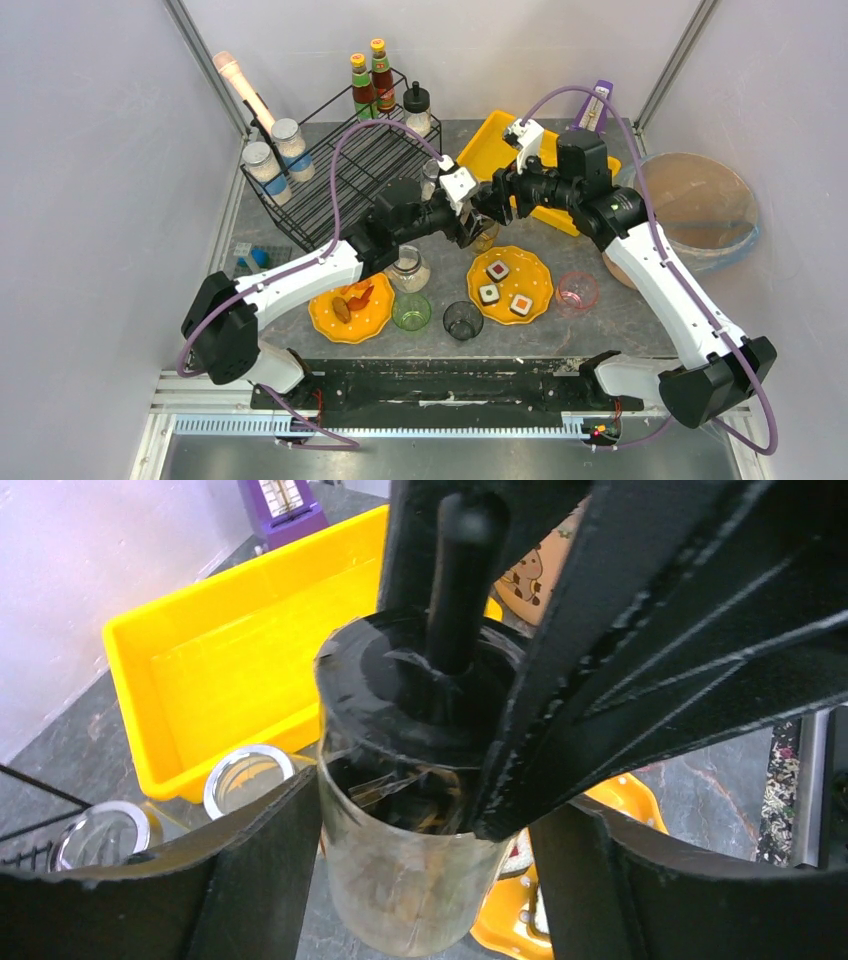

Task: Clear the kitchen counter

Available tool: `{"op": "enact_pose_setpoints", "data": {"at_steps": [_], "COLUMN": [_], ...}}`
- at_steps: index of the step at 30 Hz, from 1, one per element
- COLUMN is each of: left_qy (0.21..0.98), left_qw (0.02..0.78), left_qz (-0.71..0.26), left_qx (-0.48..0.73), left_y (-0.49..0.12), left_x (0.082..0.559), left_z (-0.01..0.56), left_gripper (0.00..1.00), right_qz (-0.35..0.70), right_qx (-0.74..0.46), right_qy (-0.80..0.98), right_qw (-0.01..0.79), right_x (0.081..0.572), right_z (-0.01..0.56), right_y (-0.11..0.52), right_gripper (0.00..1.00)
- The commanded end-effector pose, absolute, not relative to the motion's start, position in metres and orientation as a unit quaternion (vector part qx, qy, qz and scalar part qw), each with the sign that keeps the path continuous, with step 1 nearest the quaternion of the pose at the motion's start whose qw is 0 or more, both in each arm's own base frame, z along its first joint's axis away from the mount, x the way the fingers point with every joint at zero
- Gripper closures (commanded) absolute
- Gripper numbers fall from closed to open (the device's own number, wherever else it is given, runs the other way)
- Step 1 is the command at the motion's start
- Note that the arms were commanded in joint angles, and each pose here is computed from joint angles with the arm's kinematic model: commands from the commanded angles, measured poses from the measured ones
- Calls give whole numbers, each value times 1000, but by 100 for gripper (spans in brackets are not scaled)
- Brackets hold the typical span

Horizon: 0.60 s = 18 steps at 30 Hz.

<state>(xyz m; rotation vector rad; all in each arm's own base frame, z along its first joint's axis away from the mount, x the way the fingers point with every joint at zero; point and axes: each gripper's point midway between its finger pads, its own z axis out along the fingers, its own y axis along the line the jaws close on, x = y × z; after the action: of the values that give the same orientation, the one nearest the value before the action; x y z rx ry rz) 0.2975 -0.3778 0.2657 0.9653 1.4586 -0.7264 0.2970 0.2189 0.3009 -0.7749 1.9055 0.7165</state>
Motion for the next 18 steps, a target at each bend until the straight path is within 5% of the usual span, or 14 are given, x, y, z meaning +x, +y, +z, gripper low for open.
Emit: {"op": "enact_pose_setpoints", "data": {"at_steps": [1,4,10,15,18], "left_qy": [570,569,574,593,604], "left_qw": [626,626,634,659,672], "left_qz": [-305,-304,-308,-286,-271], "left_qx": [436,439,416,365,333], "left_y": [-386,-385,-377,-359,-343], "left_x": [299,297,295,310,325], "left_z": [294,293,292,296,304], "left_gripper": [29,47,93,98,98], "right_qz": [319,322,306,260,234], "right_qx": [-333,-332,-310,-265,-239], "right_qy": [725,725,732,740,739], "right_qw": [512,510,524,561,585], "right_x": [286,285,289,301,304], "right_z": [353,353,357,367,371], "right_y": [226,227,220,201,188], "right_gripper": [92,85,32,3,2]}}
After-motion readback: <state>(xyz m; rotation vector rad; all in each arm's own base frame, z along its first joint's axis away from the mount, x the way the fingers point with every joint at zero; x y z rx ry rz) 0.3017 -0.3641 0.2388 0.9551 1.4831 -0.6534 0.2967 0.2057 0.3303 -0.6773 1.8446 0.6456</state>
